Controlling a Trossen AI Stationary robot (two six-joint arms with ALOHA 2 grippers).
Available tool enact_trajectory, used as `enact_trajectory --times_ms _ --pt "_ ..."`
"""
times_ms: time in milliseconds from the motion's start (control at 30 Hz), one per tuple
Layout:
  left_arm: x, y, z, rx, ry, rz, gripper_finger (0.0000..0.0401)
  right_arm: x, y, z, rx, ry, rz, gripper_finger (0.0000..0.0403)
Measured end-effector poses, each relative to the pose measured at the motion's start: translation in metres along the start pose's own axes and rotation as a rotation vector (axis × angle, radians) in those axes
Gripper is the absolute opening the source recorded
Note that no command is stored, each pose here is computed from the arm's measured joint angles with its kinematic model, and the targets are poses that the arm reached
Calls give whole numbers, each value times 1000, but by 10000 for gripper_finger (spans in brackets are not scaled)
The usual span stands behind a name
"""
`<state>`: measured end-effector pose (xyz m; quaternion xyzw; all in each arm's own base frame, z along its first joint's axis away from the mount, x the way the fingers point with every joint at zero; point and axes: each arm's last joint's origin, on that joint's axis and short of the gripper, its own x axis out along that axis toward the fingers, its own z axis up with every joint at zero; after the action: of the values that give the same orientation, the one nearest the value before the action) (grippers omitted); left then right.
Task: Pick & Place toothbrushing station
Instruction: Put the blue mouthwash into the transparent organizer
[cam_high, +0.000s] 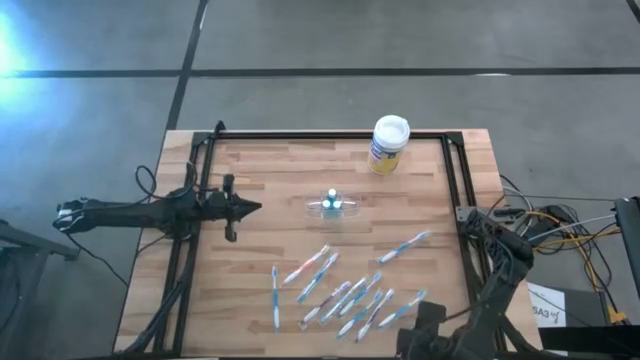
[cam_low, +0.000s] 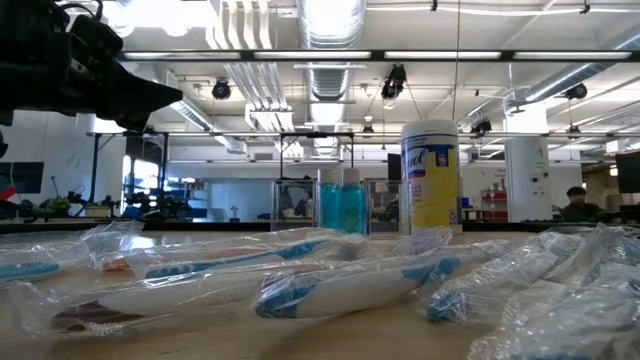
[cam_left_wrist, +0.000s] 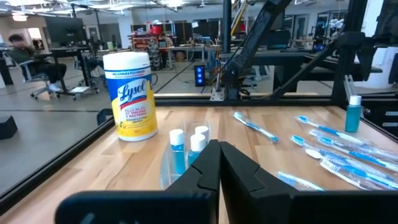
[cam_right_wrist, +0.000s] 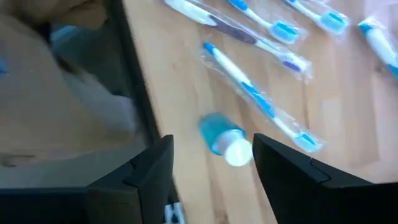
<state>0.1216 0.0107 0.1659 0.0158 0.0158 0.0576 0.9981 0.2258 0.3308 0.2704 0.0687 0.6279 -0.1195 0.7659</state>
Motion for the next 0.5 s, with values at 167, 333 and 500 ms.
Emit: enact_trajectory --times_ms 167,333,500 --pt "0 0 0 -1 0 -15 8 8 -6 -4 1 32 -29 215" --pt "0 -1 0 -3 0 -20 18 17 -13 -9 0 38 -46 215" --pt "0 -1 0 -3 -1 -19 17 20 -18 -13 12 14 27 215"
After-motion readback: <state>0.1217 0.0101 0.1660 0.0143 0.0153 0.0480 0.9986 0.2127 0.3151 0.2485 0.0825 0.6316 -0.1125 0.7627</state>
